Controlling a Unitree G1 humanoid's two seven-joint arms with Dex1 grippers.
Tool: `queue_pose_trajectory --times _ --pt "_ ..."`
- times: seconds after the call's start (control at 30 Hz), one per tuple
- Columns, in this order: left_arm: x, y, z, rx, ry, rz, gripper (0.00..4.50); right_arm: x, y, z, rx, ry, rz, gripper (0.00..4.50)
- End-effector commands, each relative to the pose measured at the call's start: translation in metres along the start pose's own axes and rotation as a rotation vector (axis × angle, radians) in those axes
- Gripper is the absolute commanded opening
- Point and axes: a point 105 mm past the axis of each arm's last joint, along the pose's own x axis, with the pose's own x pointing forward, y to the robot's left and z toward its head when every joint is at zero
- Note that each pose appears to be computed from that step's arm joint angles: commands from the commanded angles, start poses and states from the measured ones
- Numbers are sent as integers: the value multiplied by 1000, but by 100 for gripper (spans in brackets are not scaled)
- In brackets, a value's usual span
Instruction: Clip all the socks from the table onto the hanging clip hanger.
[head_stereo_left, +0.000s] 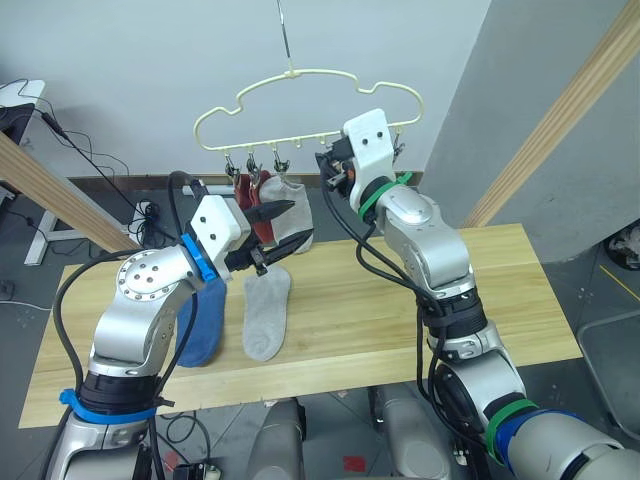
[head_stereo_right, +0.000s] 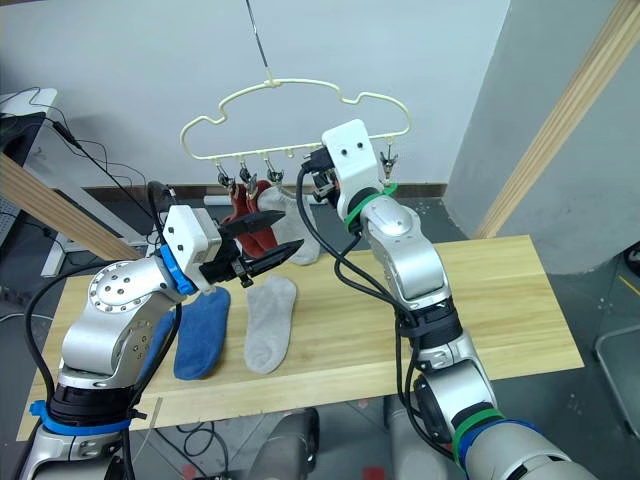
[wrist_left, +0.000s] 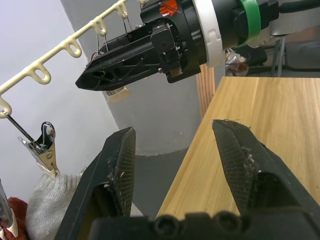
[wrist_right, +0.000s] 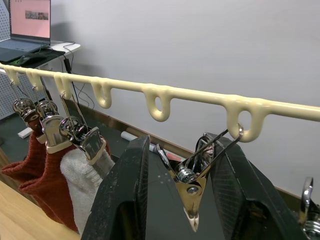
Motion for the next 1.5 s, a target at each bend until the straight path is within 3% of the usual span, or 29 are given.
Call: queue_pose_trajectory --times 0.03,0.27,0.37,0.5,0.6,0.7,0.9,0.93,1.07,1.23,1.37,1.5 --pt "-1 1 4 19 -17 9 269 0 2 20 24 -86 -3 175" --pt "-2 1 3 19 -14 10 269 1 2 21 40 -95 -1 175" --pt "-2 0 2 17 -11 12 269 1 3 21 42 -94 0 117" --pt "-3 1 -3 5 0 55 269 0 2 20 46 -93 -1 7" --pt "-5 0 -12 -16 22 118 269 -1 2 20 48 -92 -1 3" --pt "-9 -3 -31 -38 92 190 269 -1 2 20 48 -90 0 3" --pt "-18 -12 -90 -134 305 368 436 -2 1 20 48 -87 3 0" --pt "-20 -9 -100 -147 337 419 446 -2 1 19 49 -85 6 0" --pt "-25 -14 -140 -308 448 536 446 -4 4 18 48 -76 20 0" --pt "-26 -22 -164 -420 503 614 446 -6 6 17 42 -65 30 0" --pt "-23 -12 -164 -502 431 714 446 -7 7 16 40 -59 34 0" --pt "-21 -5 -142 -468 302 755 446 -8 7 15 32 -53 35 0"
